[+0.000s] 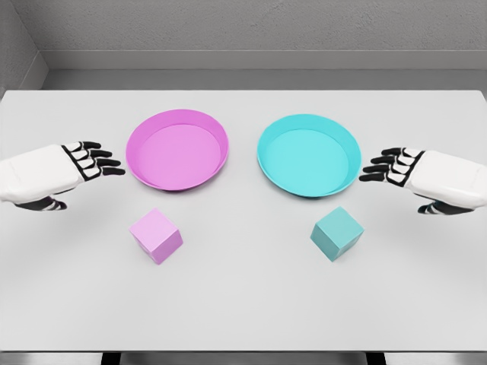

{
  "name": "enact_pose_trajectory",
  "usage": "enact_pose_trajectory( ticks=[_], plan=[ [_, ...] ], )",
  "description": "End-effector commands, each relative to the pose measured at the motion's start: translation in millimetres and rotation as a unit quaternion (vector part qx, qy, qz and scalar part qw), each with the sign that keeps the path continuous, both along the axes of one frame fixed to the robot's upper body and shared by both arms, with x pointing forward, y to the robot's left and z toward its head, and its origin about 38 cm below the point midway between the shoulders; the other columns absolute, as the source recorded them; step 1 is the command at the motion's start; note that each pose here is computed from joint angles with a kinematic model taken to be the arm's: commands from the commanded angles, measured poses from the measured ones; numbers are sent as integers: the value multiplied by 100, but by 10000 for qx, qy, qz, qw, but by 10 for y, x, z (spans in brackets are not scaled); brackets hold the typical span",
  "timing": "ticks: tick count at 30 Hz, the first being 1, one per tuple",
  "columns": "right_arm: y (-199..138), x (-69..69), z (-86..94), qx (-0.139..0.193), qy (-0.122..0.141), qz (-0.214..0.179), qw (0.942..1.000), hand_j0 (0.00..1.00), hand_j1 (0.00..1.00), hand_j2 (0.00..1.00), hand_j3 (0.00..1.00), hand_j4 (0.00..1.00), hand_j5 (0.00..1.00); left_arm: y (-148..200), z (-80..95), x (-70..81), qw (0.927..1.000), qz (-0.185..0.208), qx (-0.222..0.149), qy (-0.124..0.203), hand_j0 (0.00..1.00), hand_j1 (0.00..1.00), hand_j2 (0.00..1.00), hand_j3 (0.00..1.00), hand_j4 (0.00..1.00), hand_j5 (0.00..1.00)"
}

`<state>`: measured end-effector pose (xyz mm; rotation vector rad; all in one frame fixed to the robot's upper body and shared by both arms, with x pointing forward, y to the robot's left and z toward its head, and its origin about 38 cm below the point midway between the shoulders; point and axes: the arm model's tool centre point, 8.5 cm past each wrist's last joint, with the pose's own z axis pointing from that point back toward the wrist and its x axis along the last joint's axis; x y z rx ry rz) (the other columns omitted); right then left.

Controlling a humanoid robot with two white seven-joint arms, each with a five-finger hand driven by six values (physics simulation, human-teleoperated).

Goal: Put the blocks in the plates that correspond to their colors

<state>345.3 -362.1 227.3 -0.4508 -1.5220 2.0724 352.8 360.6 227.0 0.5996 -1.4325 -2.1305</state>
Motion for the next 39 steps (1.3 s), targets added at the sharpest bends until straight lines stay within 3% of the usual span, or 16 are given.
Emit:
enact_pose_trajectory(
  ticks=[1,5,8,10,13,14,20,32,39],
  plan=[
    [1,-3,-7,-3,49,-6,10000,100,100,100,100,100,100,-13,7,-10,10000,-32,62,-20,100,100,100,100,100,100],
    [-49,3,20,42,22,-79,10000,100,100,100,100,100,100,-62,-60,-37,9998,-121,96,84,100,100,100,100,100,100],
    [-32,-27,-14,-97,152,-23,9998,100,100,100,100,100,100,-144,-130,-82,9994,-263,135,174,100,100,100,100,100,100],
    [63,-54,-70,-538,517,165,9971,100,100,100,100,100,100,-173,-170,-98,9991,-314,188,210,100,100,100,100,100,100],
    [172,-74,-204,-766,1000,328,9915,100,100,100,100,100,100,-182,-148,-97,9991,-336,193,188,100,100,100,100,100,100],
    [231,-82,-161,-735,1032,419,9911,100,100,100,100,100,100,-184,-138,-101,9991,-346,192,180,100,100,100,100,100,100],
    [292,24,140,-450,793,453,9948,100,100,100,100,100,100,-274,-220,-114,9975,-539,311,345,100,100,100,100,100,100],
    [657,57,-27,-88,890,827,9925,100,100,100,100,100,100,-453,-214,-84,9942,-810,638,292,100,100,100,100,100,100],
    [769,13,-171,-30,1076,967,9895,100,100,100,100,100,100,-584,-246,-56,9932,-962,570,309,100,100,100,100,100,100]
  ],
)
